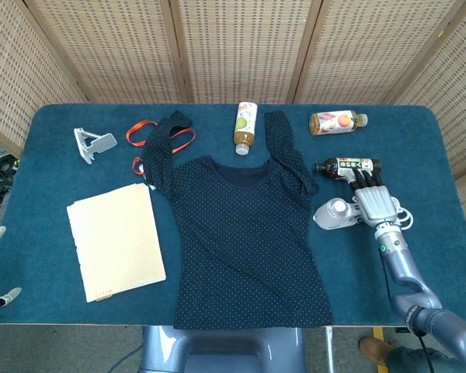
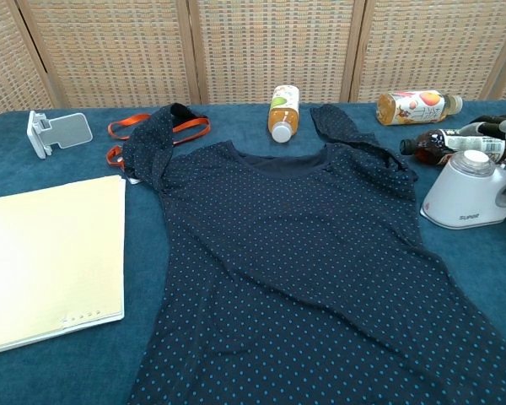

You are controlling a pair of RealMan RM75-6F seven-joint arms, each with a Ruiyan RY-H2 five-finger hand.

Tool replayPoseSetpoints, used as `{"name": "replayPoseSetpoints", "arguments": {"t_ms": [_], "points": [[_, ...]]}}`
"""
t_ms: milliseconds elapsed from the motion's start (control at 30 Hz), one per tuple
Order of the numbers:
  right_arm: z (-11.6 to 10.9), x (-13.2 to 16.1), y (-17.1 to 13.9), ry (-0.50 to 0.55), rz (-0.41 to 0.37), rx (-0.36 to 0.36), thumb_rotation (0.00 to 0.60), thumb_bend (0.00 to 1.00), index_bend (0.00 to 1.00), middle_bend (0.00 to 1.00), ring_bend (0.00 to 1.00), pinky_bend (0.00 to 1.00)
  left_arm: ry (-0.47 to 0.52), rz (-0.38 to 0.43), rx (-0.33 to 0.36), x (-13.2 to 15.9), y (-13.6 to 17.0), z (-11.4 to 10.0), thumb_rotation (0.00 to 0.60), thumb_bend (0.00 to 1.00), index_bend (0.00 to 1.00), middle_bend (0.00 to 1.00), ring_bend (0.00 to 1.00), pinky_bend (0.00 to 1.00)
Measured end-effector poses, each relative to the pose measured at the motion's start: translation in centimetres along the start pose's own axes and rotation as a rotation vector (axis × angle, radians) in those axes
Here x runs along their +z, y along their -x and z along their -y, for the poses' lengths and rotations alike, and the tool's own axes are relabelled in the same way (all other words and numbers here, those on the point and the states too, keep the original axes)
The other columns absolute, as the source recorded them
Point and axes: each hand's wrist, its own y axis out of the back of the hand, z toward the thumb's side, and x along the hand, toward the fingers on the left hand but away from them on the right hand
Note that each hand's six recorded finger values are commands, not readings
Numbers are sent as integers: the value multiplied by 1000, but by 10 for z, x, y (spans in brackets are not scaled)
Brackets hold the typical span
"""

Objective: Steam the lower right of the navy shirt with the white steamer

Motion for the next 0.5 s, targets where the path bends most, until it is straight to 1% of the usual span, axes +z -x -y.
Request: {"name": "replayPoseSetpoints", "arguments": {"t_ms": [100, 133, 167, 200, 233, 267, 300, 333, 367, 400, 433, 467, 500], "points": [[1, 1, 5, -8, 2, 1, 600, 487, 19, 0, 0, 0, 1, -5, 3, -1, 0, -1, 600, 0, 0, 0, 0, 0], [3, 1, 7, -12, 5, 4, 600, 503, 40, 1, 0, 0, 2, -5, 4, -1, 0, -1, 600, 0, 0, 0, 0, 0], [4, 1, 8, -14, 6, 7, 600, 540, 86, 22, 2, 0, 1, -6, 3, -1, 0, -1, 600, 0, 0, 0, 0, 0], [5, 1, 10, -14, 8, 10, 600, 569, 127, 53, 17, 0, 1, -6, 2, -1, 0, 0, 600, 0, 0, 0, 0, 0], [6, 1, 12, -12, 9, 11, 600, 622, 195, 121, 60, 0, 0, -6, 1, -1, -1, 0, 600, 0, 0, 0, 0, 0], [6, 2, 13, -10, 9, 10, 600, 687, 269, 209, 128, 0, 0, -6, 0, -1, -1, 0, 600, 0, 0, 0, 0, 0], [6, 2, 13, -7, 7, 8, 600, 733, 322, 267, 189, 4, 0, -6, 0, -1, -1, 0, 600, 0, 0, 0, 0, 0], [6, 3, 14, -5, 4, 1, 600, 807, 400, 343, 273, 45, 0, -7, 0, -2, -1, 0, 600, 0, 0, 0, 0, 0], [5, 4, 14, -4, 0, -6, 600, 882, 476, 408, 351, 125, 0, -7, 0, -2, -1, 1, 600, 0, 0, 0, 0, 0], [5, 5, 14, -4, -5, -14, 600, 926, 522, 442, 396, 197, 0, -8, 1, -2, -1, 1, 600, 0, 0, 0, 0, 0], [4, 5, 15, -7, -10, -23, 600, 972, 582, 483, 449, 316, 0, -7, 1, -2, -1, 1, 600, 0, 0, 0, 0, 0], [4, 6, 15, -9, -15, -30, 600, 996, 635, 515, 490, 412, 0, -6, 0, -2, -1, 1, 600, 0, 0, 0, 0, 0], [3, 6, 15, -10, -20, -37, 600, 1000, 679, 541, 520, 492, 0, -6, -1, -2, -2, 2, 600, 0, 0, 0, 0, 0]]}}
